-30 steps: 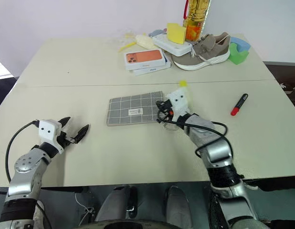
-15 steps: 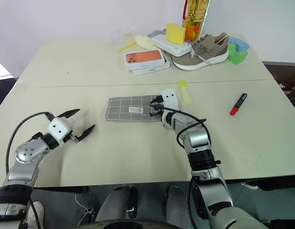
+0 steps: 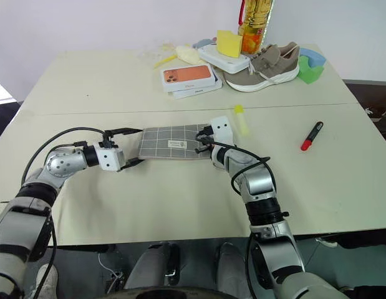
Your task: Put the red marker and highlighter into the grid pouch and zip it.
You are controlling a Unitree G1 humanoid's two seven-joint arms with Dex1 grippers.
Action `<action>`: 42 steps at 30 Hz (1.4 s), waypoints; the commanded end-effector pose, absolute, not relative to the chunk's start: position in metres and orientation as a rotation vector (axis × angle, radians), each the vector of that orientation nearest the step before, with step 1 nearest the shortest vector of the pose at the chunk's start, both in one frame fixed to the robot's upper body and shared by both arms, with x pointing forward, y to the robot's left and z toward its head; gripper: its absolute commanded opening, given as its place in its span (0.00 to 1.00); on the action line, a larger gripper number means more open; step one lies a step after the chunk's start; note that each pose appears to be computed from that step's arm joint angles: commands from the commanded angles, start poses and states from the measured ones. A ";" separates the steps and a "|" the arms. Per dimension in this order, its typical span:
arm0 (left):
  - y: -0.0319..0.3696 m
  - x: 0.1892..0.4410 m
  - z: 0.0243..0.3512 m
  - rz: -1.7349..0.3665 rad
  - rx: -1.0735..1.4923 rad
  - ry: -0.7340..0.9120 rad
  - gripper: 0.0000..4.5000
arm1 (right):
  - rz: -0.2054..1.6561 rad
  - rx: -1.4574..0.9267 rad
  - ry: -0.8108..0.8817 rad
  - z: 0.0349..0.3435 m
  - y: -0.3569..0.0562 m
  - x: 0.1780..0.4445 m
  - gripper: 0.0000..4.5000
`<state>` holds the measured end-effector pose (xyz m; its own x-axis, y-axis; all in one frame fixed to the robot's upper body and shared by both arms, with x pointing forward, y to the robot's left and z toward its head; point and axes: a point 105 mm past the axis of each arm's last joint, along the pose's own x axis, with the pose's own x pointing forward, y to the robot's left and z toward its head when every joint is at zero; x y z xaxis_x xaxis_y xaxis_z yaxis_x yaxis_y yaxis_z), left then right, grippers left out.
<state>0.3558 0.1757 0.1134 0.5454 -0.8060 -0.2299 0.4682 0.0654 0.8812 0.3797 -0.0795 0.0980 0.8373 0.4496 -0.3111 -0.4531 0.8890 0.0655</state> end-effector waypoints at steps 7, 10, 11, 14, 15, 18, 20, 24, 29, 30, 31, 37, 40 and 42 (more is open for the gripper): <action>0.159 0.357 0.108 -1.064 1.192 -0.394 0.26 | 0.471 -0.035 0.350 0.092 -0.079 0.376 0.00; 0.157 0.357 0.109 -1.059 1.190 -0.411 0.01 | 0.474 -0.036 0.342 0.093 -0.077 0.375 0.00; 0.158 0.357 0.111 -1.038 1.170 -0.422 0.01 | 0.471 -0.032 0.328 0.096 -0.078 0.376 0.00; 0.163 0.360 0.112 -0.992 1.097 -0.402 0.01 | 0.445 -0.059 0.266 0.108 -0.084 0.380 0.00; 0.165 0.361 0.112 -0.984 1.057 -0.378 0.01 | 0.444 -0.057 0.223 0.119 -0.089 0.381 0.00; 0.174 0.369 0.122 -0.915 0.892 -0.340 0.00 | 0.461 -0.041 0.137 0.145 -0.104 0.379 0.12; 0.180 0.370 0.130 -0.880 0.778 -0.327 0.00 | 0.461 -0.092 0.114 0.154 -0.115 0.375 0.28; 0.183 0.357 0.137 -0.846 0.597 -0.286 0.00 | 0.452 -0.152 0.083 0.170 -0.138 0.367 0.73; 0.172 0.326 0.136 -0.821 0.530 -0.234 0.00 | 0.561 -0.192 0.097 0.171 -0.126 0.348 0.98; 0.170 0.323 0.136 -0.814 0.525 -0.230 0.00 | 0.579 -0.191 0.101 0.169 -0.122 0.345 0.98; 0.169 0.319 0.137 -0.808 0.520 -0.225 0.00 | 0.594 -0.190 0.105 0.167 -0.117 0.342 0.98; 0.161 0.308 0.136 -0.800 0.504 -0.197 0.00 | 0.602 -0.171 0.165 0.149 -0.102 0.342 0.98; 0.162 0.309 0.135 -0.791 0.502 -0.183 0.00 | 0.590 -0.166 0.171 0.149 -0.103 0.342 0.98; 0.165 0.310 0.132 -0.777 0.508 -0.168 0.00 | 0.580 -0.160 0.159 0.153 -0.108 0.342 0.98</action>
